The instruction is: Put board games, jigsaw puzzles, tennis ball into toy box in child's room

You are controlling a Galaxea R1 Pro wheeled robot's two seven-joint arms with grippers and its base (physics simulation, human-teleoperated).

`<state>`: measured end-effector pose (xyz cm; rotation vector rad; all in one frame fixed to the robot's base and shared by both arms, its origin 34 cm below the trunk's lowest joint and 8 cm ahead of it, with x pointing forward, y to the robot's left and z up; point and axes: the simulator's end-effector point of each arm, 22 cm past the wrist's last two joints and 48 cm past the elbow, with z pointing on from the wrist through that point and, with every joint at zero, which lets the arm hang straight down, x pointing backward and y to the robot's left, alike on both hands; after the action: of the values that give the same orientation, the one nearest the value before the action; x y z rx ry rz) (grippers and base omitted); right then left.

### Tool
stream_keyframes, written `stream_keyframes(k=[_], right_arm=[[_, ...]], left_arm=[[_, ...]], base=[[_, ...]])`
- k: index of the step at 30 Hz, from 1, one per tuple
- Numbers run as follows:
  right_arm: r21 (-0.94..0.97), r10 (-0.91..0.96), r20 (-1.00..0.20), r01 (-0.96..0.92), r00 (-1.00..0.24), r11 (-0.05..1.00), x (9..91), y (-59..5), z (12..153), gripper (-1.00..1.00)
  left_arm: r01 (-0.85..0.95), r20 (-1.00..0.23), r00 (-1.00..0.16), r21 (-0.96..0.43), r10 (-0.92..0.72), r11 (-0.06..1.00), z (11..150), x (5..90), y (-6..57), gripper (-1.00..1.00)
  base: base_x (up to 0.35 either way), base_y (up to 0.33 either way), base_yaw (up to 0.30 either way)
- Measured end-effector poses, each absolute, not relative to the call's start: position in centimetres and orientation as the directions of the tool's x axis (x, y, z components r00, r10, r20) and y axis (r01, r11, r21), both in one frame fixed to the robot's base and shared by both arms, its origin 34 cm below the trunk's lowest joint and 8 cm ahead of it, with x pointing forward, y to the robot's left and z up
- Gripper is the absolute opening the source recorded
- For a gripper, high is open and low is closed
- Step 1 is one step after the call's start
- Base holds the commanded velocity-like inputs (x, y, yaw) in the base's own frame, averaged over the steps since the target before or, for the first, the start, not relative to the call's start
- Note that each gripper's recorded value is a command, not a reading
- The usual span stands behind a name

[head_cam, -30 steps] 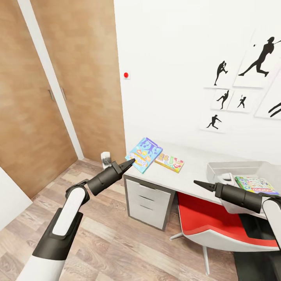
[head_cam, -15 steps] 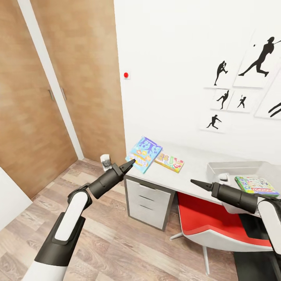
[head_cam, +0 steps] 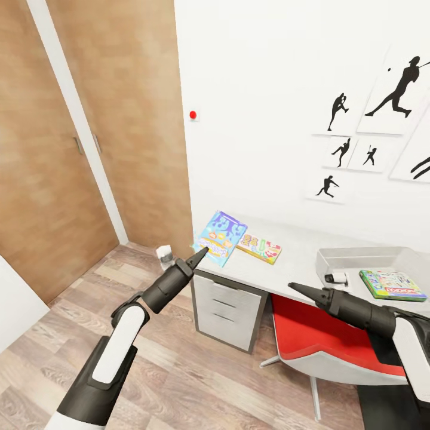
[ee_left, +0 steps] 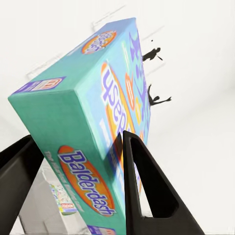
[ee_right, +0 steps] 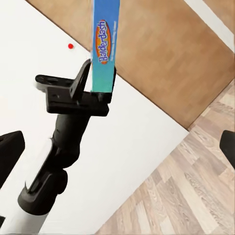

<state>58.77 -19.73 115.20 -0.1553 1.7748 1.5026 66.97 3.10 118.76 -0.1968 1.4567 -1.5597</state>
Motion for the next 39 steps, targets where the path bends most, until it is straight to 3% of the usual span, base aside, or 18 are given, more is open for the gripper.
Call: stream_keyframes(k=[4, 13, 39], right_arm=[[0.788, 0.394, -0.611, -0.575, -0.687, 0.220, 57.9, -18.7, 116.1, 1.00], [0.773, 0.431, -0.616, -0.612, -0.659, 0.169, 57.8, -17.4, 117.0, 1.00], [0.723, 0.527, -0.667, -0.628, -0.527, 0.288, 60.6, -20.1, 117.3, 1.00]], left_arm=[[0.530, -0.494, -0.530, -0.827, -0.689, 0.186, 118.0, 66.4, 0.9, -1.00], [0.518, -0.489, -0.550, -0.835, -0.677, 0.182, 116.6, 66.0, -1.5, -1.00], [0.525, -0.471, -0.563, -0.838, -0.679, 0.147, 116.4, 65.2, -3.8, -1.00]], base=[[0.000, 0.000, 0.000], [0.000, 0.000, 0.000], [0.000, 0.000, 0.000]])
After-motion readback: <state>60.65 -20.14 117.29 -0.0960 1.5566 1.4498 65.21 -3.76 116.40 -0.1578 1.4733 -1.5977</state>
